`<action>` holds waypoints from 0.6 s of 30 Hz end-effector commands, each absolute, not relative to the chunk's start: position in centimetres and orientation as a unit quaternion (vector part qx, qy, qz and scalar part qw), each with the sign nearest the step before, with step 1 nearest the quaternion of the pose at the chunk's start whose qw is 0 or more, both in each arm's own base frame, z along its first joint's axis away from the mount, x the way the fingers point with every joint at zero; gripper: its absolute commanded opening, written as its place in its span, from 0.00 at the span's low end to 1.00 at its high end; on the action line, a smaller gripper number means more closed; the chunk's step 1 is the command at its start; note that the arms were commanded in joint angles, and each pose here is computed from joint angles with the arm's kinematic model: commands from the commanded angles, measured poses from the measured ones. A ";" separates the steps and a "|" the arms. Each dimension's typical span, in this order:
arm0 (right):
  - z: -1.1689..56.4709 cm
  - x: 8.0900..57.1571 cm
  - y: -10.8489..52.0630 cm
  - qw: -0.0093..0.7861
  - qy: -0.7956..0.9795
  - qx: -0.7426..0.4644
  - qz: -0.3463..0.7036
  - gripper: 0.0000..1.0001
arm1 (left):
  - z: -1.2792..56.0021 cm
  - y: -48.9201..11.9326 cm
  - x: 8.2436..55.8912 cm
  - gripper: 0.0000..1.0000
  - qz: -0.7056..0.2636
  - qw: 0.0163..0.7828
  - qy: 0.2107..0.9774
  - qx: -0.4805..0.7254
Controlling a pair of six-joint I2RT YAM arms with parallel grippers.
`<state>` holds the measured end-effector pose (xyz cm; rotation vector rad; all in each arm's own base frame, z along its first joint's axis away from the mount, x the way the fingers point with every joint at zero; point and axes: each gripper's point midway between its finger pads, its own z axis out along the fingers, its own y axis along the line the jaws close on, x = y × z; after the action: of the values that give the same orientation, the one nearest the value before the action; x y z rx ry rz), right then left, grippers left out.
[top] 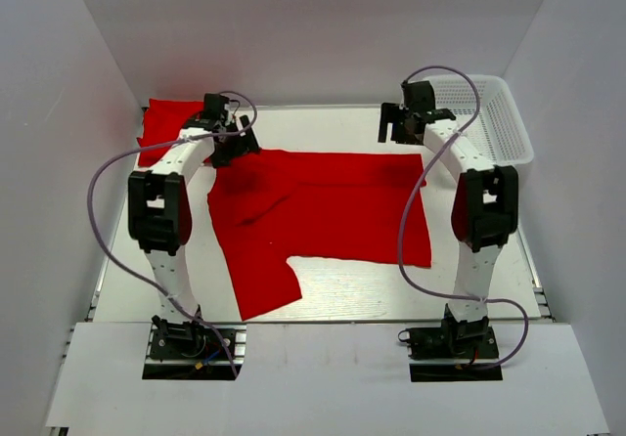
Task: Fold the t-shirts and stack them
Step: Fold the flattened tshirt in 1/3 of the way
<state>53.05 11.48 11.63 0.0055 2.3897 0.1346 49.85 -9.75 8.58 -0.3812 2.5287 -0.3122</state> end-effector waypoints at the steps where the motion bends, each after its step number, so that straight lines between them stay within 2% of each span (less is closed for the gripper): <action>1: 15.3 50.2 12.4 0.385 0.920 -0.029 0.065 0.90 | 12.5 -10.3 46.7 1.00 -0.131 0.299 0.939 -0.111; 5: 14.6 45.3 11.4 0.373 0.926 -0.009 0.059 0.90 | 10.2 -10.4 39.6 1.00 -0.139 0.245 0.953 -0.115; 8: 15.1 42.0 11.1 0.378 0.923 0.018 0.072 0.90 | 12.3 -11.2 35.9 1.00 -0.160 0.265 0.944 -0.110; 12: 12.1 36.4 9.8 0.348 0.933 0.053 0.072 0.90 | 10.3 -12.7 27.8 1.00 -0.179 0.186 0.962 -0.085; 15: 13.1 33.9 8.6 0.371 0.924 0.065 0.068 0.90 | 9.0 -12.7 22.0 1.00 -0.160 0.113 0.977 -0.079; 16: 11.2 32.3 7.9 0.352 0.932 0.067 0.052 0.90 | 9.7 -12.6 20.7 1.00 -0.159 0.116 0.977 -0.081; 18: 12.0 31.4 7.4 0.367 0.926 0.074 0.053 0.90 | 9.3 -12.7 17.7 1.00 -0.159 0.088 0.979 -0.089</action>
<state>31.45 8.03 10.43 0.1267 2.4618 0.1439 22.46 -13.00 9.06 -0.1976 2.8145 -0.4615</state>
